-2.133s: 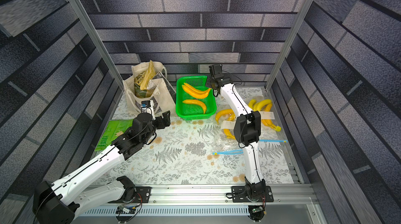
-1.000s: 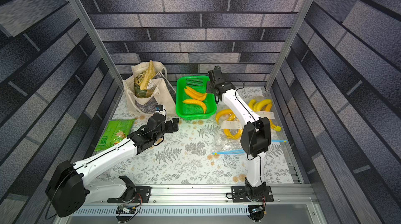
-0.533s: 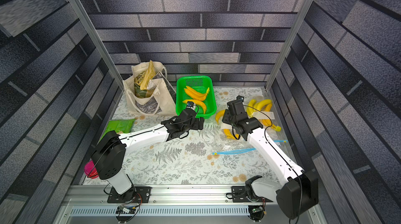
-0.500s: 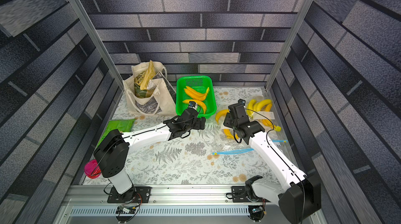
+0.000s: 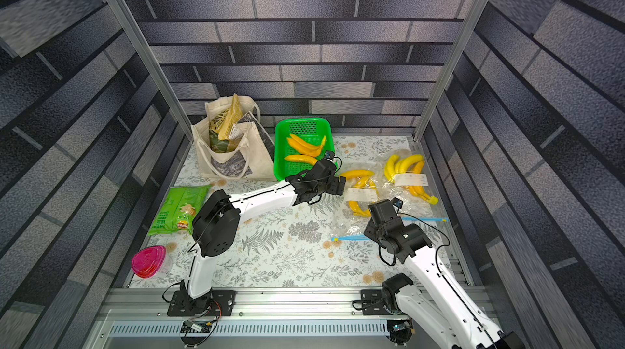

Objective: Open the zip-top bag and take out the banana
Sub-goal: Pick up the banana from the zipper food storage bag.

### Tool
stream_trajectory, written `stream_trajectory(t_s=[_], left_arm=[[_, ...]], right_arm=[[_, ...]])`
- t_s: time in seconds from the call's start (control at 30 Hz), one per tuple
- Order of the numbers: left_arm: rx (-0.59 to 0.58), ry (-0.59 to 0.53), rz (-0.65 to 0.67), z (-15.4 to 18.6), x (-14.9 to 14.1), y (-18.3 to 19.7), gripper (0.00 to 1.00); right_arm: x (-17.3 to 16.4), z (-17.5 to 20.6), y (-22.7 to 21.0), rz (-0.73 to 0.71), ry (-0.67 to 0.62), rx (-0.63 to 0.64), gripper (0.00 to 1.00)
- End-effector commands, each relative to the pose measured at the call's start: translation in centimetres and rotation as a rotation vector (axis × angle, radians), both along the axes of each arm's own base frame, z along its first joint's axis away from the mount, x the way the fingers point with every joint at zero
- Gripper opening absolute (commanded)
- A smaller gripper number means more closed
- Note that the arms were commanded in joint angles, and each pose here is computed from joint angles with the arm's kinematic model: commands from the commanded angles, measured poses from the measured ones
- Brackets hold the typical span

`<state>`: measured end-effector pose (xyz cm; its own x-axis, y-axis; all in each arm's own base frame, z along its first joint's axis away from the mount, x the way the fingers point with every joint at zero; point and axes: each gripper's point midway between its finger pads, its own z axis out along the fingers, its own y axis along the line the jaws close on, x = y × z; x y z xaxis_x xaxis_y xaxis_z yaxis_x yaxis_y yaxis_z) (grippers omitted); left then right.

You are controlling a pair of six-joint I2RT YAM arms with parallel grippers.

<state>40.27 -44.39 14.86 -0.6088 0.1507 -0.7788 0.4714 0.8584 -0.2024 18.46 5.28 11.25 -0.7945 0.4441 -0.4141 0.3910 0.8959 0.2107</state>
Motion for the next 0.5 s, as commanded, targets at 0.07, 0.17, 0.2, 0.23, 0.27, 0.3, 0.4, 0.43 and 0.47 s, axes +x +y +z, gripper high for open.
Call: stream_trajectory(t_s=[0.07,0.17,0.2,0.23,0.27,0.3,0.4,0.43,0.47], left_arm=[[0.043,-0.014,-0.066,0.7,0.9,-2.3,0.95],[0.038,-0.011,-0.110,0.8,1.3,-3.8,0.95],[0.032,-0.015,-0.131,0.7,1.4,-4.4,0.95],[0.032,-0.020,-0.139,0.8,1.4,-4.8,0.95],[0.033,-0.023,-0.142,0.8,1.6,-5.1,0.95],[0.037,-0.023,-0.145,0.8,1.9,-5.4,0.95],[0.035,-0.021,-0.155,0.6,2.8,-6.3,0.95],[0.038,-0.014,-0.158,0.3,3.1,-6.6,0.95],[0.038,-0.010,-0.162,0.1,3.4,-6.9,0.95]], right_arm=[[-2.4,-1.4,-0.7,-0.053,0.055,-0.030,0.46],[-3.3,-3.3,-0.2,-0.035,0.101,-0.017,0.46],[-3.5,-4.0,0.0,-0.027,0.121,-0.017,0.46],[-3.6,-4.7,0.2,-0.017,0.137,-0.016,0.46],[-3.5,-5.3,0.7,-0.007,0.141,-0.008,0.46],[-3.1,-5.6,1.2,0.003,0.131,0.003,0.47],[-1.7,-6.3,1.9,0.016,0.085,0.006,0.47],[-1.3,-6.4,1.9,0.013,0.069,-0.004,0.48],[-0.7,-6.4,1.9,0.015,0.051,-0.020,0.49]])
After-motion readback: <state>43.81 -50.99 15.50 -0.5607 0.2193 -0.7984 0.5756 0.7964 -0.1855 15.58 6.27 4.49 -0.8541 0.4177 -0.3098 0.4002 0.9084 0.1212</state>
